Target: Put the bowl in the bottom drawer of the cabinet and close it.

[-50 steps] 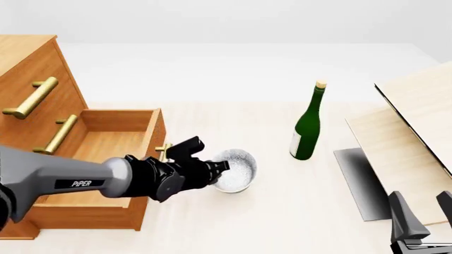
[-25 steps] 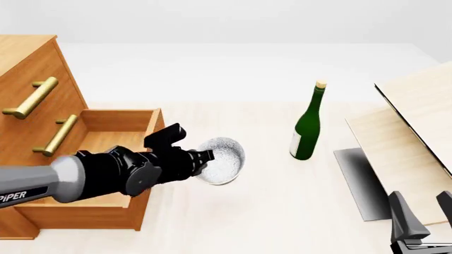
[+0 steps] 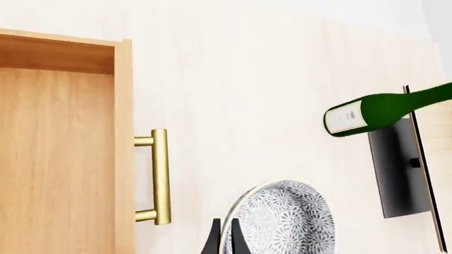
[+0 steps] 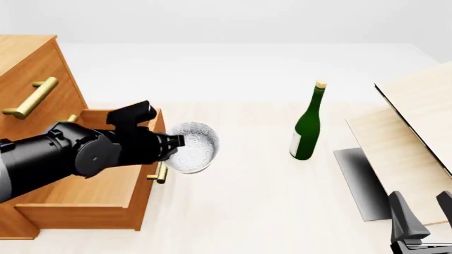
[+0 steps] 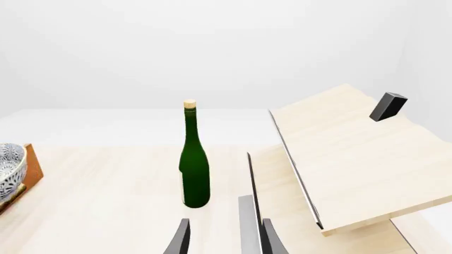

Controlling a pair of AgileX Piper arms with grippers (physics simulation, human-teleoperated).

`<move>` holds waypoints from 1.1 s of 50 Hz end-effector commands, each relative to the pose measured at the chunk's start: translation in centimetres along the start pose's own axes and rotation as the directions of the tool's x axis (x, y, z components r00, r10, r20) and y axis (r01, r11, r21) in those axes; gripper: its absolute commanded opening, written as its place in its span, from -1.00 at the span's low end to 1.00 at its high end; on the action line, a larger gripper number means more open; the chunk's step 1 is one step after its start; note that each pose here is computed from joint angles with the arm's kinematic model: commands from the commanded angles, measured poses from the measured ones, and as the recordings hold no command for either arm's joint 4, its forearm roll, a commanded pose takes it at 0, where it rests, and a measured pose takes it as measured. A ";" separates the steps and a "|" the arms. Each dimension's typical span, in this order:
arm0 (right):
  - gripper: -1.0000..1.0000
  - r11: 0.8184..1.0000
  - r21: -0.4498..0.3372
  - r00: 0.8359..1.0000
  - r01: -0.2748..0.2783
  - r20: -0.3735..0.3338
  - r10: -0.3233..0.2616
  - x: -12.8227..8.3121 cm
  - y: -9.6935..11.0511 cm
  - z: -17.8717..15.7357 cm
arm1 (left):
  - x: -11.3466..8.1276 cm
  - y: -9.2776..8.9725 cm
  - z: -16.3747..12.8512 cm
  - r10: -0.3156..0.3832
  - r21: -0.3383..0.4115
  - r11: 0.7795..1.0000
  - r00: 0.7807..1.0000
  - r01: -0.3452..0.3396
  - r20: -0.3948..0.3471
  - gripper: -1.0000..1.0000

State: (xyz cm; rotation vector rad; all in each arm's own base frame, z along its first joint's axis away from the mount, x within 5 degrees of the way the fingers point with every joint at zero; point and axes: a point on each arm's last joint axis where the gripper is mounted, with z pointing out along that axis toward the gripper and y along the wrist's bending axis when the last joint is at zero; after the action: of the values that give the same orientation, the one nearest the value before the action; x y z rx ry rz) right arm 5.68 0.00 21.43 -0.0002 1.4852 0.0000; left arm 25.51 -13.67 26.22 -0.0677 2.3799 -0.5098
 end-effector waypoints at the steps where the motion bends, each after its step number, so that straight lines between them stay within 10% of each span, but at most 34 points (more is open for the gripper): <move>1: 1.00 1.000 0.000 1.000 0.000 0.000 0.000 0.0 0.0 0.0 | -0.2 1.0 -1.8 0.012 -0.027 1.000 1.000 -0.012 -0.002 -1.00; 55: 1.00 1.000 0.000 1.000 0.000 0.000 0.000 0.0 0.0 0.0 | -0.9 7.5 -9.5 -0.213 -0.167 0.956 0.961 0.243 0.177 -1.00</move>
State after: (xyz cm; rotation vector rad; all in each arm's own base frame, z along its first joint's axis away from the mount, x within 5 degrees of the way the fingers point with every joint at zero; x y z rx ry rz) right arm 5.68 0.00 21.43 -0.0002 1.4852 0.0000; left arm 20.23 -4.72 31.48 -0.3510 2.2752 -0.3973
